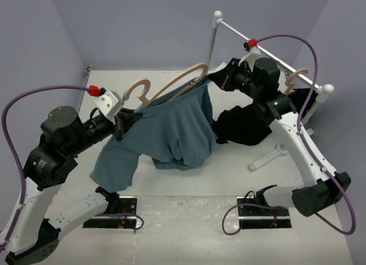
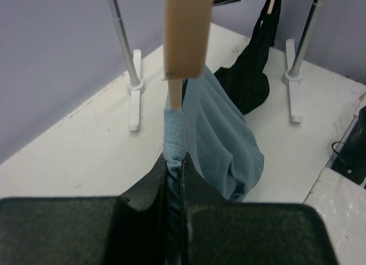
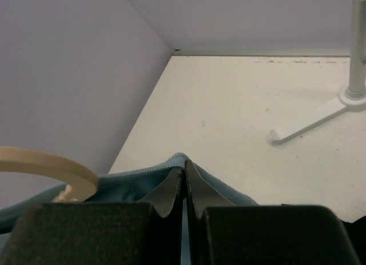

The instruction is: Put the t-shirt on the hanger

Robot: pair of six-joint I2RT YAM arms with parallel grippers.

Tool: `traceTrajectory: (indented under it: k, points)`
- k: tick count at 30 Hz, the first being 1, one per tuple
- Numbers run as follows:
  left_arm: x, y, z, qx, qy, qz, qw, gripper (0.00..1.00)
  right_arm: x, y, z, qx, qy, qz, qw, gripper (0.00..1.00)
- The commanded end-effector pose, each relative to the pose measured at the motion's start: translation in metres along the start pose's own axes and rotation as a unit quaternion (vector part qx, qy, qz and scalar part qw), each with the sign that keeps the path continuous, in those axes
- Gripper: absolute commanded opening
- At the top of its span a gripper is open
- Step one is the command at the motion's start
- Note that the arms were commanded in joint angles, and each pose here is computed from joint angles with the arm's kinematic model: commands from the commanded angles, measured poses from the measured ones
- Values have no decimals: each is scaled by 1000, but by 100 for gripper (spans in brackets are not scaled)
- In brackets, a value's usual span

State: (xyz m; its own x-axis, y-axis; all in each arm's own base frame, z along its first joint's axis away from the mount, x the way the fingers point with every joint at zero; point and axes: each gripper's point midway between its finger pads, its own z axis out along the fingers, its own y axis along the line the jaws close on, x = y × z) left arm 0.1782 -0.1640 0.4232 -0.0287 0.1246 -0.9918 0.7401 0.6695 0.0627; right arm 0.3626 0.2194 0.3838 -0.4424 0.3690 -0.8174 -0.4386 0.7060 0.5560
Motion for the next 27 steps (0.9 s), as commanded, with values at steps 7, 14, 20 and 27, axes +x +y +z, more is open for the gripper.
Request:
traceTrajectory:
  k: [7, 14, 20, 27]
  points:
    - [50, -7, 35, 47, 73, 4, 996, 0, -39, -1, -32, 44, -10, -54, 998, 0]
    - [42, -4, 65, 52, 46, -18, 997, 0, -5, 23, -28, -5, 34, -60, 998, 0]
    - [37, -17, 94, 101, 20, -53, 993, 0, 22, 69, -15, -39, 61, -75, 995, 0]
    - [35, 28, 100, -38, -14, -89, 995, 0, 42, 89, -28, 0, -13, -36, 999, 0]
